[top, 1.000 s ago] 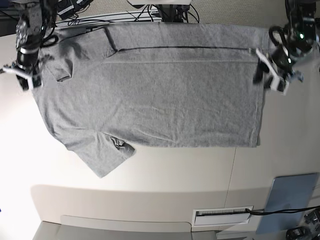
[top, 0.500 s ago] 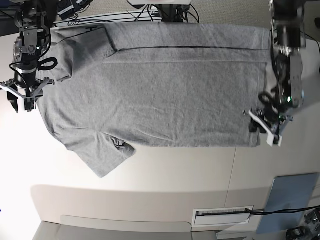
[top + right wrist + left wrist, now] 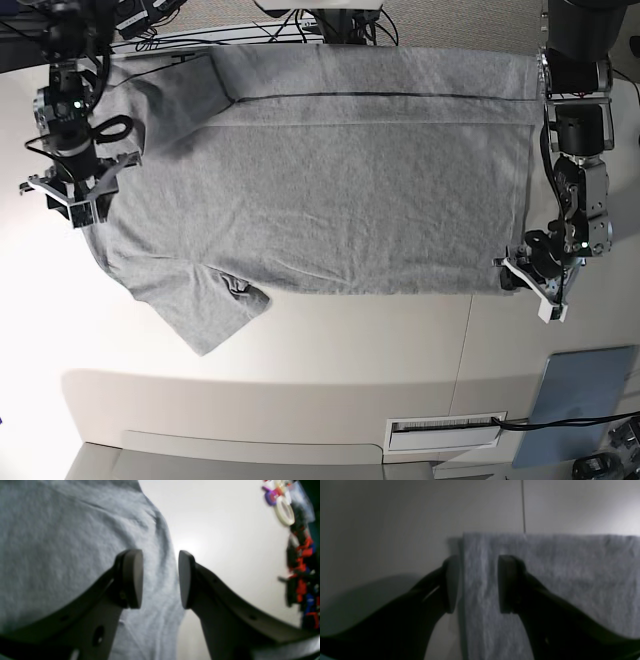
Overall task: Fold the T-shirt properly
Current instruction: 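Reach both grippers to the hem corners of the shirt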
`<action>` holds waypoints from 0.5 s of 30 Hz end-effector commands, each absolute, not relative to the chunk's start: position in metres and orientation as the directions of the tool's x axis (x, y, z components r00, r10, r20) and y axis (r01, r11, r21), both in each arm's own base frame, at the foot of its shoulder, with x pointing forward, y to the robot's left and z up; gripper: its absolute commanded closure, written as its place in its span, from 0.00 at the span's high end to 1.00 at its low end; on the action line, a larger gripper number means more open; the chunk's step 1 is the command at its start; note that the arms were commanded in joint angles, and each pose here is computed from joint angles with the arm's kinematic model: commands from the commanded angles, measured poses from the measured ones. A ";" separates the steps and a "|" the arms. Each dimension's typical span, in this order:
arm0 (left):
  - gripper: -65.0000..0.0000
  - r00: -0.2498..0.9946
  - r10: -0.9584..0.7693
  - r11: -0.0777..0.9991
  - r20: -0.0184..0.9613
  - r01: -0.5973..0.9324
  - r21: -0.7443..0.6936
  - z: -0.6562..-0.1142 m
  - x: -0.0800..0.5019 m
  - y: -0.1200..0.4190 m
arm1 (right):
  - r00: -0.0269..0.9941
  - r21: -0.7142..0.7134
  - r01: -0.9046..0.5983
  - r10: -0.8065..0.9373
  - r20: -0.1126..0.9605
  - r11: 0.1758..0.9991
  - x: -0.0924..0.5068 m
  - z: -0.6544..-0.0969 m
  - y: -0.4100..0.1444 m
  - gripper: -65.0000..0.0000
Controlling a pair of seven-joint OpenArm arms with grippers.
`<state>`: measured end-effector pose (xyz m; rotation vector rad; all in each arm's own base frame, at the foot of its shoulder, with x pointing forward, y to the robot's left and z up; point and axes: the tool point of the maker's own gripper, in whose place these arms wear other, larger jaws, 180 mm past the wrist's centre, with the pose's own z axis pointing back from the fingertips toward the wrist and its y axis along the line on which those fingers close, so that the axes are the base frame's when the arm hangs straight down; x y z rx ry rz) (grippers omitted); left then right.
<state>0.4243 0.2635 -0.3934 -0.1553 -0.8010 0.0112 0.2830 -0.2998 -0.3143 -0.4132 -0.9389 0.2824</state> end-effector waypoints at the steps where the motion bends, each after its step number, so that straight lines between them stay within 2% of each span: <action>1: 0.41 0.648 0.082 0.991 0.757 0.030 -0.133 -0.371 0.440 0.271 | 0.523 -0.462 -0.037 0.412 0.746 0.886 0.291 -0.300 -0.300 0.36; 6: 0.41 0.668 0.069 0.994 0.741 0.013 -0.105 -0.387 0.439 0.274 | 0.518 -0.431 -0.092 0.413 0.749 0.898 0.291 -0.305 -0.288 0.36; 11: 0.41 0.683 0.100 0.989 0.723 0.012 -0.147 -0.396 0.446 0.273 | 0.521 -0.431 -0.093 0.413 0.747 0.898 0.291 -0.306 -0.288 0.36; 15: 0.41 0.722 0.094 0.976 0.685 0.069 -0.206 -0.402 0.445 0.256 | 0.520 -0.431 -0.092 0.413 0.748 0.898 0.291 -0.306 -0.288 0.36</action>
